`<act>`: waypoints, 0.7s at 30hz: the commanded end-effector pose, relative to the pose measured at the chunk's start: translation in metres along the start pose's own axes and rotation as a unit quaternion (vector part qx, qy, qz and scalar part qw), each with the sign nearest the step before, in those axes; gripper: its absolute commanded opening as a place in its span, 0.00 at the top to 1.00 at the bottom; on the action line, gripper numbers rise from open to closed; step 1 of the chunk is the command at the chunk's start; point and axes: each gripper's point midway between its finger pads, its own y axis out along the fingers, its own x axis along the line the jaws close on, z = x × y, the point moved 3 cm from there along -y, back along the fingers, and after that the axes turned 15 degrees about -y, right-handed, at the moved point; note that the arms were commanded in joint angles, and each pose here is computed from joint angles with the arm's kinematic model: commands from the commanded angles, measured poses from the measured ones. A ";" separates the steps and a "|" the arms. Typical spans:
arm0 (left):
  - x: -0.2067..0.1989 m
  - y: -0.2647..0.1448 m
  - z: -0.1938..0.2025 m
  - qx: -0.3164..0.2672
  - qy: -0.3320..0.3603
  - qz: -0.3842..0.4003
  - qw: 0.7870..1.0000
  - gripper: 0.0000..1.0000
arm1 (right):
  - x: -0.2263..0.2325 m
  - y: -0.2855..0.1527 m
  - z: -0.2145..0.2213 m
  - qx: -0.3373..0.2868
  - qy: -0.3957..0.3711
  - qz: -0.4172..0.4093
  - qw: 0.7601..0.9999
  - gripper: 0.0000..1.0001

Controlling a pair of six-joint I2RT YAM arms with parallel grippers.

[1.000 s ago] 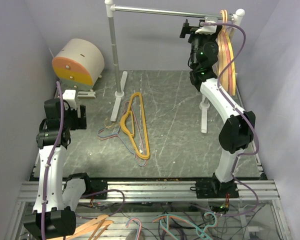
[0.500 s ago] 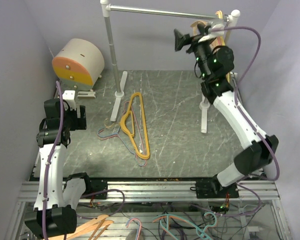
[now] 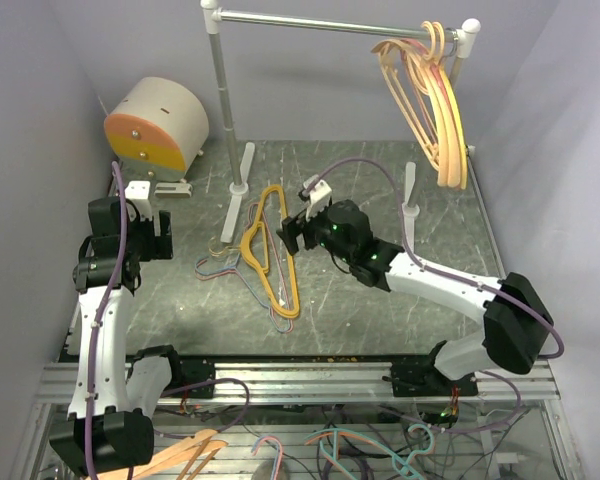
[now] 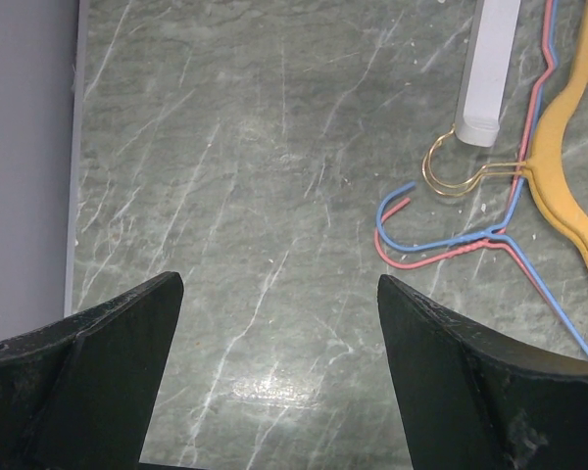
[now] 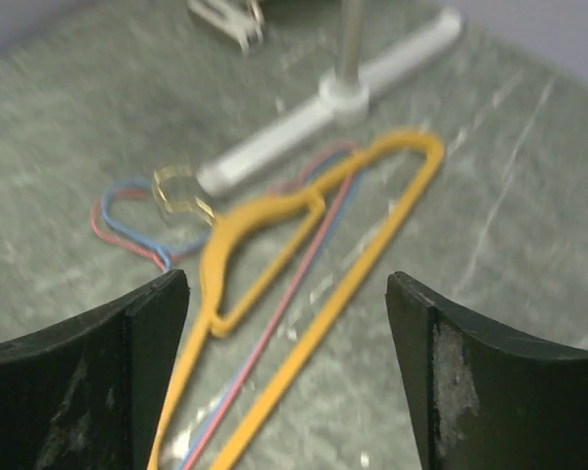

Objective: Organize the hangers

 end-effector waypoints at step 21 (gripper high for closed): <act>-0.001 0.002 -0.004 -0.017 0.002 0.010 1.000 0.09 | 0.097 0.004 0.137 0.238 0.042 -0.131 0.961 0.37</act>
